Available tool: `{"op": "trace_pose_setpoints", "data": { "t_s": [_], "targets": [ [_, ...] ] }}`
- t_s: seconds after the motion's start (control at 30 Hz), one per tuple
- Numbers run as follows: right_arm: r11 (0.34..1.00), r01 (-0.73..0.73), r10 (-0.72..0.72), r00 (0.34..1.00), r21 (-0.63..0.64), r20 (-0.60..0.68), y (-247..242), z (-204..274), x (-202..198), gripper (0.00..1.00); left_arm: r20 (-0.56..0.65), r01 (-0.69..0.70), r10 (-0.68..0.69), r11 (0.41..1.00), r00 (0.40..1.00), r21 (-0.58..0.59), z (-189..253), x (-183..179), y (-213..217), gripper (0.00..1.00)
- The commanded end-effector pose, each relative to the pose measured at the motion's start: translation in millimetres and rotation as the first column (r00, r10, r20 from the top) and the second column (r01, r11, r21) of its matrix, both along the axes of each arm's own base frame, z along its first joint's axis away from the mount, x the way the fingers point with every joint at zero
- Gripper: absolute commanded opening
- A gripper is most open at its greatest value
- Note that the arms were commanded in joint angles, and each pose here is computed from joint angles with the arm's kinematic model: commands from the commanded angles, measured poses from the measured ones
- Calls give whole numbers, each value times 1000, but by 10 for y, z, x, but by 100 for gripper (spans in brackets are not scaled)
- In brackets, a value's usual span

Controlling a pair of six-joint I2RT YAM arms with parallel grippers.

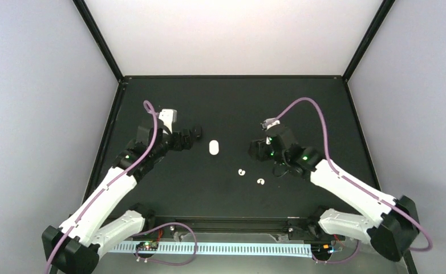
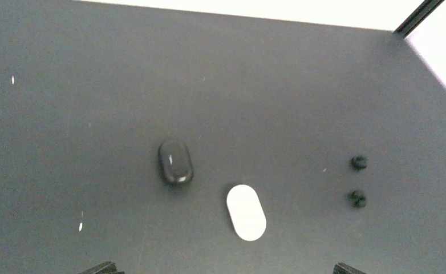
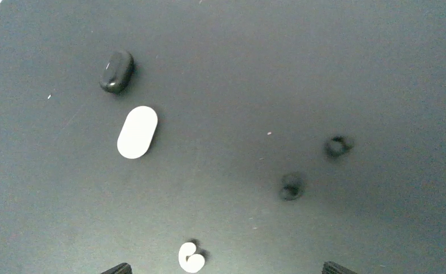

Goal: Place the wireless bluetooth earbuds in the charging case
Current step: Move the charging case to the center of the board.

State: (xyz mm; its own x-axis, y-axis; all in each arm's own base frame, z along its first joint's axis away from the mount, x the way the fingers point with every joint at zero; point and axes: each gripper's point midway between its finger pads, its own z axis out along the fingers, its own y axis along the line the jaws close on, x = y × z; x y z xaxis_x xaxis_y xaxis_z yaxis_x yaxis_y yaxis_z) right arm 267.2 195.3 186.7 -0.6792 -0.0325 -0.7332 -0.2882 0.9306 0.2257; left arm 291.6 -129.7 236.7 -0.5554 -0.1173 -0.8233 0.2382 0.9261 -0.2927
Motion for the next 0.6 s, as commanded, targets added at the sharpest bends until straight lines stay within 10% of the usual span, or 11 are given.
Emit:
{"op": "trace_pose_setpoints", "data": {
  "t_s": [0.0, 0.57],
  "targets": [
    [998, -19, 21, 999, 61, -46, 300, -164, 63, 85, -107, -56, 59, 998, 992, 30, -327, 41, 50, 99],
    [991, -112, 126, 963, 74, -238, 1501, -730, 455, 77, -114, -116, 123, 991, 986, 69, -263, -206, 287, 99]
  ]
}}
